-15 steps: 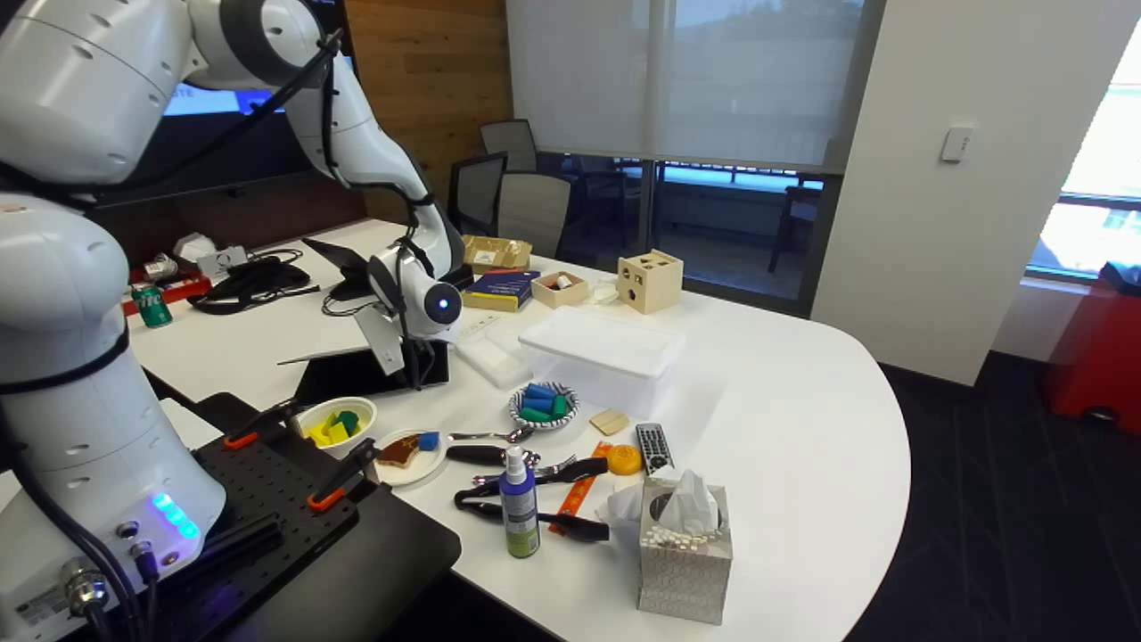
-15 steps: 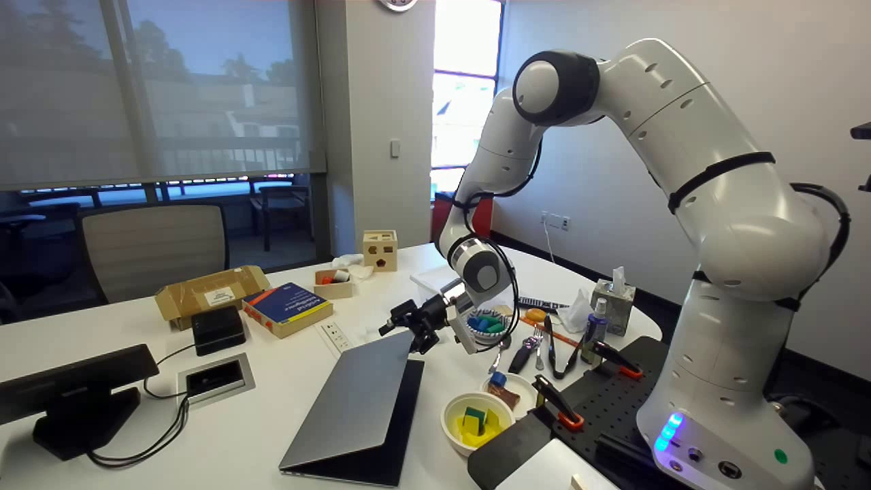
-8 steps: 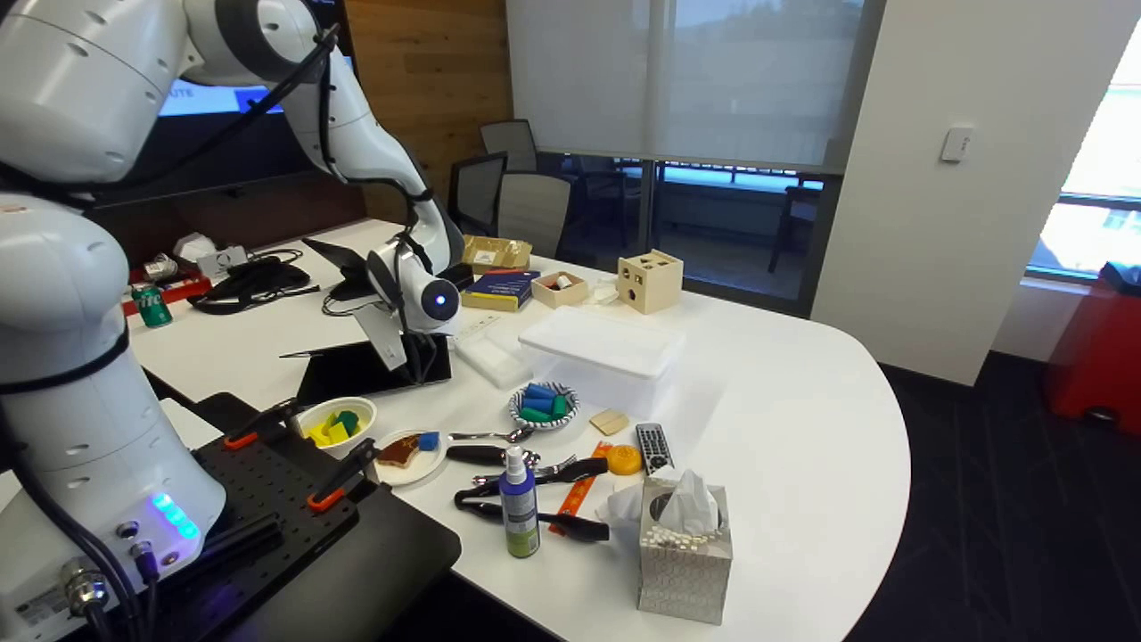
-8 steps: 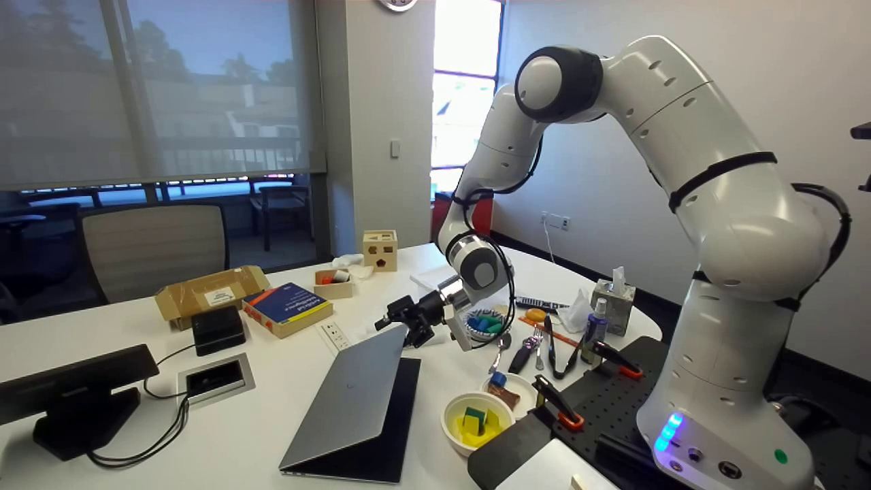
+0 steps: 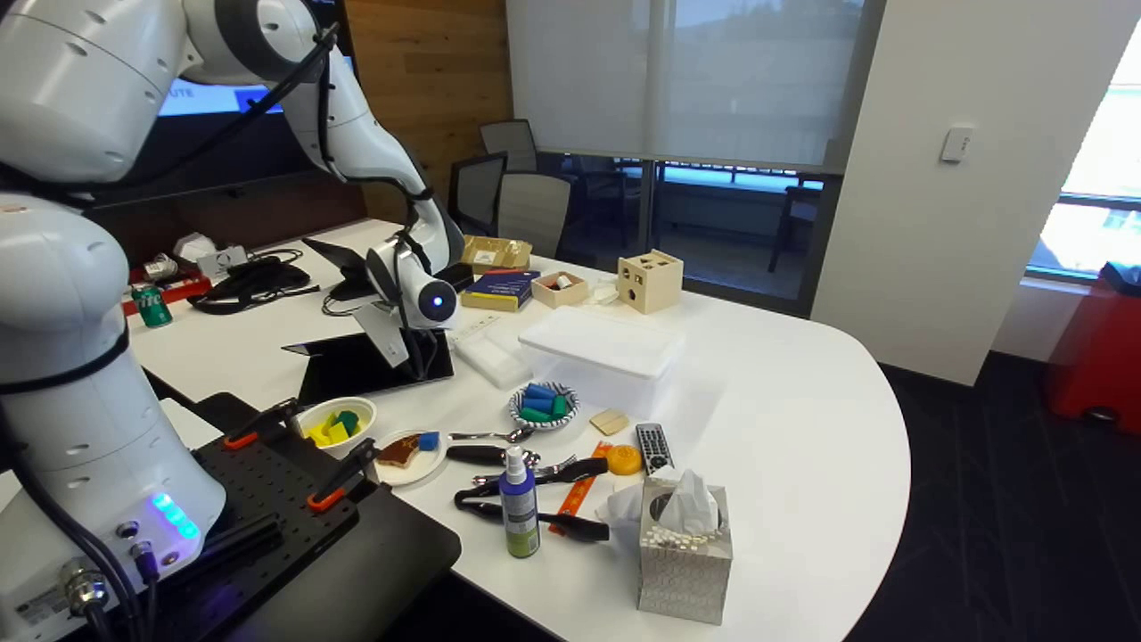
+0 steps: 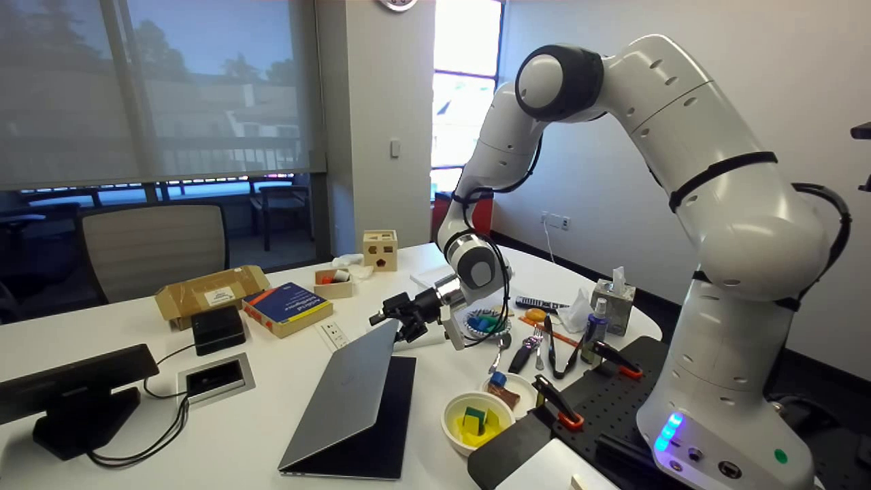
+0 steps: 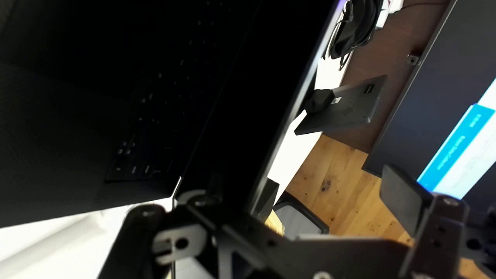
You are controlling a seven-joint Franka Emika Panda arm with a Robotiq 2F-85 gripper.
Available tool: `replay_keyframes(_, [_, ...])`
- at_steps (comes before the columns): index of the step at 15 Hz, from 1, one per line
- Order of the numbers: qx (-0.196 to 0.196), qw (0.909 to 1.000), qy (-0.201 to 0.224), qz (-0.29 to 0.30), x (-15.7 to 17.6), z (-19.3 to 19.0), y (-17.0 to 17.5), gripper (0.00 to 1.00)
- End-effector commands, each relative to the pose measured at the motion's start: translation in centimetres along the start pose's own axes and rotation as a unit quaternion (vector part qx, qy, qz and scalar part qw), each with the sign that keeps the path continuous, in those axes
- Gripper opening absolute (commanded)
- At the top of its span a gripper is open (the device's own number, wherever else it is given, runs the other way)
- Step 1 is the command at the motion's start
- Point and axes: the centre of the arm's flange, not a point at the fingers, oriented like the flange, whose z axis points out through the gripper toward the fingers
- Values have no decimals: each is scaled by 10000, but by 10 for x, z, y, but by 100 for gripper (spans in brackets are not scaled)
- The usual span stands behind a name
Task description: Open the laptop.
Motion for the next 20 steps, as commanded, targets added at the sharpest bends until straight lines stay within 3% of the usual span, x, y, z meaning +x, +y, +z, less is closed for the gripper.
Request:
replay_keyframes(1, [405,9985,237,-295,8,3,-32,100])
replay_keyframes(12, [619,9938,235,-890,16,16,-57,100])
replay_keyframes(20, [807,9922,205,-925,24,23,-65,100])
